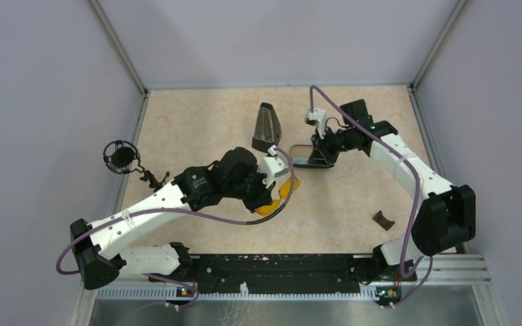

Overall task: Organize the sunglasses
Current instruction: Fold the sunglasses.

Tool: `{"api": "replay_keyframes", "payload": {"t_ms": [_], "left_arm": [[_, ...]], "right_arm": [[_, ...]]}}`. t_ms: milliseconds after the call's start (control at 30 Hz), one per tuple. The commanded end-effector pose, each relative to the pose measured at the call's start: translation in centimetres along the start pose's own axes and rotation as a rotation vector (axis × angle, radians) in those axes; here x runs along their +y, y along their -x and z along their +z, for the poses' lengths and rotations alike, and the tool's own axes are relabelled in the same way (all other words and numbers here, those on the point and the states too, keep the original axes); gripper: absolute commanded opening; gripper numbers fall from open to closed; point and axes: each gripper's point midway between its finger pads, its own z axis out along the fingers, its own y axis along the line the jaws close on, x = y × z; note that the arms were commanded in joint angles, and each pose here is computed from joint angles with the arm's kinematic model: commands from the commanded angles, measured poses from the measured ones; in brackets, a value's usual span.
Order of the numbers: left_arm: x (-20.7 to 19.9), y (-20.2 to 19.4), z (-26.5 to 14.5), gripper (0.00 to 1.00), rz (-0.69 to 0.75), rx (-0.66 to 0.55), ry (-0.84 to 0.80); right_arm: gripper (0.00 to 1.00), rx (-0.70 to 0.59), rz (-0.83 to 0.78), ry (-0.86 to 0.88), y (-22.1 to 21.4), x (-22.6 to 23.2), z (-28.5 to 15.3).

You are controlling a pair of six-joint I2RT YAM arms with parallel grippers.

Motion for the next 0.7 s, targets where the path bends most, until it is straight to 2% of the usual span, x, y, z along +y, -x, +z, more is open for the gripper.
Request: {"api": "replay_keyframes", "payload": {"t_ms": [0,100,200,333,467,667], "left_arm": [[-0.7,1.0,0.7,0.0,0.037,-0.047,-0.038],[-0.9,1.0,1.0,0.0,0.068,-0.049,-0.034],[-1.2,1.7,0.9,0.0,0.087,-0.08,-0.034],[-1.3,2.6,0.4,0.0,0.102,-0.13,-0.022],[-1.1,2.6,0.4,0.0,0.13,-0.149,-0.013],[-1.4,1.4,0.7,0.0,0.157,-0.127,-0.04]], "right_arm": [[0.14,0.058,-0.138,0.115,2.8,4.2,1.7],[0.14,0.091,-0.217,0.29,2.8,9.2,2.7],[0.14,0.163,-0.283,0.48,0.8,14.5,2.8],[0.14,0.211,-0.276,0.614,-1.3,17.6,2.9],[0.14,0.204,-0.277,0.581,-1.1,16.6,2.9],[0.16,0.016,-0.181,0.411,3.9,9.6,0.0]]}}
